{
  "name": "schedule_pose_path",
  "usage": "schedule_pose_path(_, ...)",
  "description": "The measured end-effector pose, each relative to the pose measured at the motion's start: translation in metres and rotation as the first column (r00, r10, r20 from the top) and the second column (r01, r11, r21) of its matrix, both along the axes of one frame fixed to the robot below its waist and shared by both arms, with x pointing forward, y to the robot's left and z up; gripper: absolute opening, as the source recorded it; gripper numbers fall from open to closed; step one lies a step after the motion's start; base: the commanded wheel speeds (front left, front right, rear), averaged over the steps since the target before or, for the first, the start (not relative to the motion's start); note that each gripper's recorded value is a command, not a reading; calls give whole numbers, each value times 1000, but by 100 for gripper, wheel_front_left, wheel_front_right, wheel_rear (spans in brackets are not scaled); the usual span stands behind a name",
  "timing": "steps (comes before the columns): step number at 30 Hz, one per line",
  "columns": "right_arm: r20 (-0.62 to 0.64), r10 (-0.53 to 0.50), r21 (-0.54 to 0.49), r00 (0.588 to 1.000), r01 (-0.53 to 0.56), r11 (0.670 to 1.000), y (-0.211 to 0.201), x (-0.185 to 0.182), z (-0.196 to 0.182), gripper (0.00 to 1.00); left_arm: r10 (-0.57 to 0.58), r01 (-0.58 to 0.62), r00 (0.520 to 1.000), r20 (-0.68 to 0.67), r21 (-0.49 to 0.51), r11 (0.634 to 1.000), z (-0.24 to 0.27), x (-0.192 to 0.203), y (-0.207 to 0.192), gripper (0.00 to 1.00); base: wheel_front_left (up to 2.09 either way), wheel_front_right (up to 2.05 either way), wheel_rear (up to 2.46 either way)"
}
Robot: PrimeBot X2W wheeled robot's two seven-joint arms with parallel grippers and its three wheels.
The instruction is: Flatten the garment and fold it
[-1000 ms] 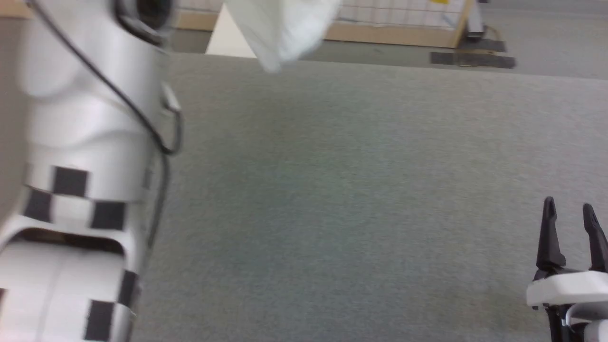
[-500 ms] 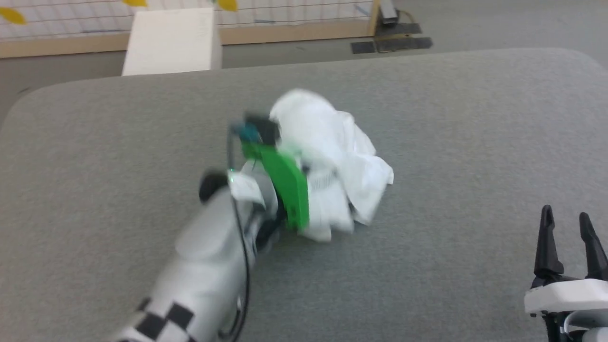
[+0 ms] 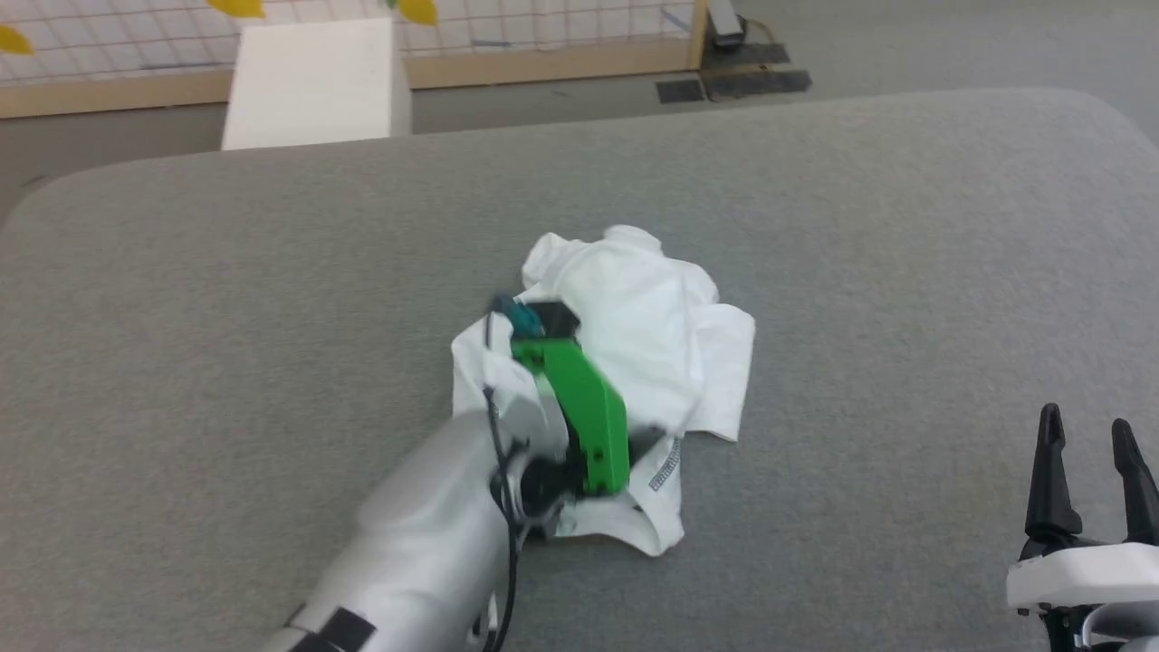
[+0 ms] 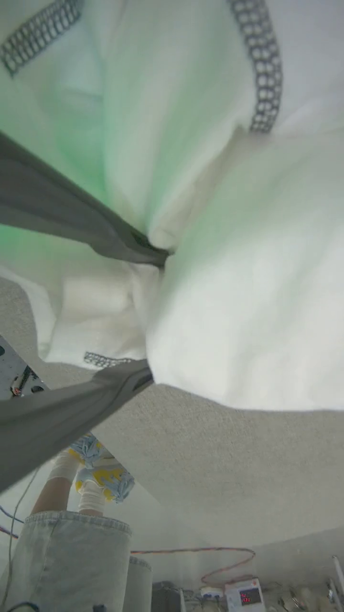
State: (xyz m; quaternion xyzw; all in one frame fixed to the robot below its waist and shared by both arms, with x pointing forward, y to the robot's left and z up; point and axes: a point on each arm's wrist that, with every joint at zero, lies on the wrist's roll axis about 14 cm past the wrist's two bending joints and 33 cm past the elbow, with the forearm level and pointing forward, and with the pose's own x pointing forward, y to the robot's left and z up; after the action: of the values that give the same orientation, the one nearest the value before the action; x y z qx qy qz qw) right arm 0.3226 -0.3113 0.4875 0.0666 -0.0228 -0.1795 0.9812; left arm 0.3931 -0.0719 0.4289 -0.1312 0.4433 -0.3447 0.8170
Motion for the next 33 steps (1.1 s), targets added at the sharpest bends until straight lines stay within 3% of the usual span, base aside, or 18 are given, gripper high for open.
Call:
schedule_pose_path(4, 13, 38, 2, 999, -38, 999, 11, 8, 3, 100, 87, -82, 996, 24, -180, 980, 55, 24, 3, 100, 0, 0, 0)
schedule_pose_path(7, 21, 67, 4, 998, -67, 998, 19, 14, 4, 100, 172, -136, 981, 93, -312, 940, 102, 43, 17, 100, 0, 0, 0)
schedule_pose_path(9, 30, 94, 4, 995, -94, 996, 27, 20, 7, 100, 278, -194, 944, 177, -384, 903, 133, 61, 40, 100, 0, 0, 0)
schedule_pose_path(11, 40, 127, 5, 991, -127, 992, 38, 27, 9, 100, 421, -270, 860, 288, -445, 854, 164, 81, 81, 100, 0, 0, 0)
schedule_pose_path(16, 63, 195, 4, 979, -196, 981, 60, 39, 16, 100, 690, -388, 548, 472, -588, 710, 217, 94, 184, 100, 0, 0, 0)
schedule_pose_path(18, 72, 220, 3, 973, -221, 975, 68, 43, 19, 100, 737, -440, 415, 534, -591, 676, 215, 86, 224, 100, 0, 0, 0)
schedule_pose_path(21, 81, 244, 1, 966, -245, 970, 76, 47, 22, 100, 758, -520, 281, 588, -571, 635, 198, 67, 269, 100, 0, 0, 0)
schedule_pose_path(24, 82, 276, 2, 958, -277, 961, 87, 51, 22, 100, 724, -595, 230, 650, -495, 633, 175, 47, 296, 100, 0, 0, 0)
schedule_pose_path(30, 45, 313, 19, 949, -314, 949, 101, 54, 9, 100, 679, -678, 202, 705, -400, 617, 140, 14, 315, 100, 0, 0, 0)
schedule_pose_path(33, 13, 329, 33, 944, -329, 944, 106, 54, 1, 100, 652, -686, 199, 731, -371, 626, 130, 1, 310, 100, 0, 0, 0)
